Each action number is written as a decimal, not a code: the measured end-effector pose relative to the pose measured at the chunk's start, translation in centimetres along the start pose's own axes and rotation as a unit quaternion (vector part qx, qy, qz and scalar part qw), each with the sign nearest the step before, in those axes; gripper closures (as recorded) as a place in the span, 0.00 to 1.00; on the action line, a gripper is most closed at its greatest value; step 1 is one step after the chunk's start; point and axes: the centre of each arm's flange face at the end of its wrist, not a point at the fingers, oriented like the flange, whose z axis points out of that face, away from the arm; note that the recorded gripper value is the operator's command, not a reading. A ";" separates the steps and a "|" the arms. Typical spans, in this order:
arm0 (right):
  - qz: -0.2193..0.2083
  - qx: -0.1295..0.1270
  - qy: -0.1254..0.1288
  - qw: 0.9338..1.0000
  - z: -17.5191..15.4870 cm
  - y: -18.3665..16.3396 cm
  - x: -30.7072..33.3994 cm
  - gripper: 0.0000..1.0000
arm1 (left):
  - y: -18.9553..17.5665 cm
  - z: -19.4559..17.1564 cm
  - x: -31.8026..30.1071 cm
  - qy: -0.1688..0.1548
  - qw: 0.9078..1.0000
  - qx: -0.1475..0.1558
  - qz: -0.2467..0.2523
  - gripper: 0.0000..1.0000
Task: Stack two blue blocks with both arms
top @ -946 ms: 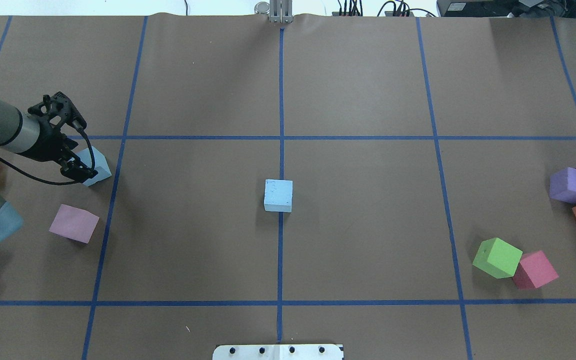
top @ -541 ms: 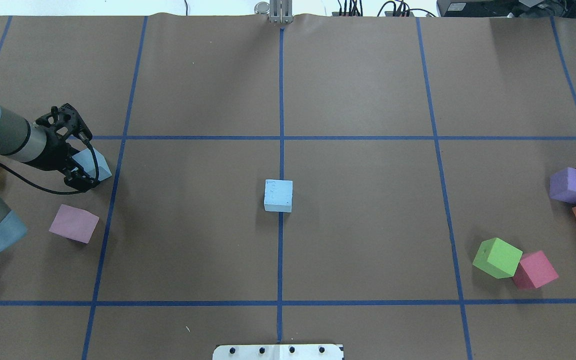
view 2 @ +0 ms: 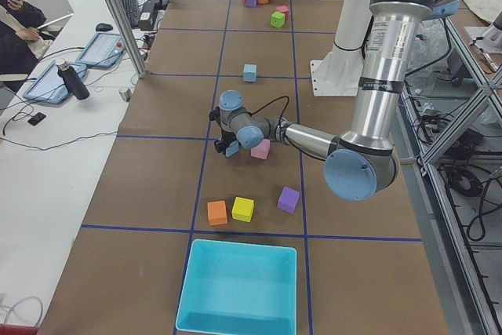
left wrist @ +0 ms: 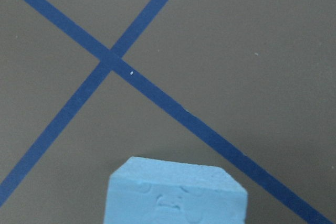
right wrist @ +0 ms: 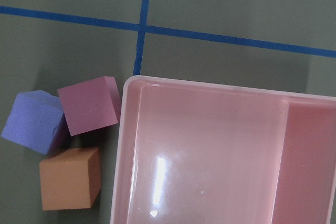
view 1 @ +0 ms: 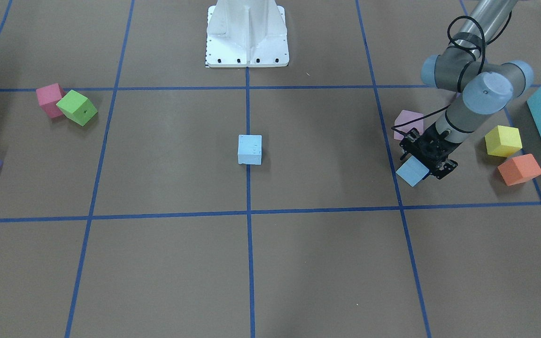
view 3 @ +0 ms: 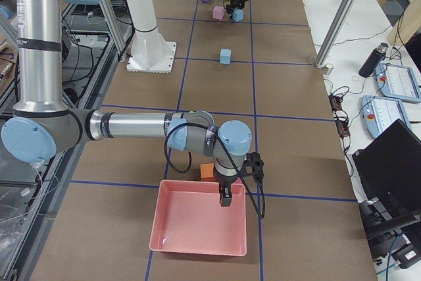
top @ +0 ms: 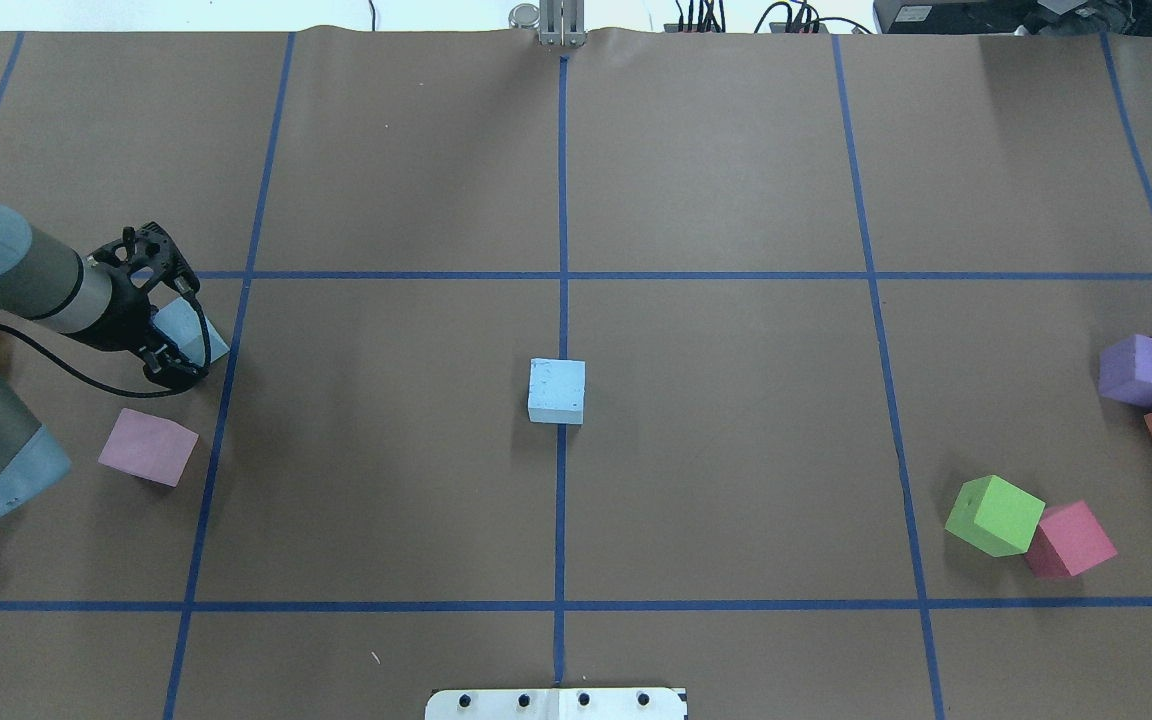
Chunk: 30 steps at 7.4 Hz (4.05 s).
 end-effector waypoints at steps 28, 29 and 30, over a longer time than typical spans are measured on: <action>0.006 -0.002 -0.001 1.000 0.3 0.4 0.1 0.00 | -32.0 -8.2 32.3 -0.030 0.929 0.045 -0.366 0.02; 0.006 -0.002 -0.001 1.000 0.2 0.4 0.1 0.00 | -31.6 -11.0 31.6 -0.025 0.931 0.041 -0.361 0.02; 0.006 -0.002 -0.001 1.000 0.2 0.3 0.1 0.00 | -30.5 -13.5 30.1 -0.019 0.935 0.038 -0.353 0.02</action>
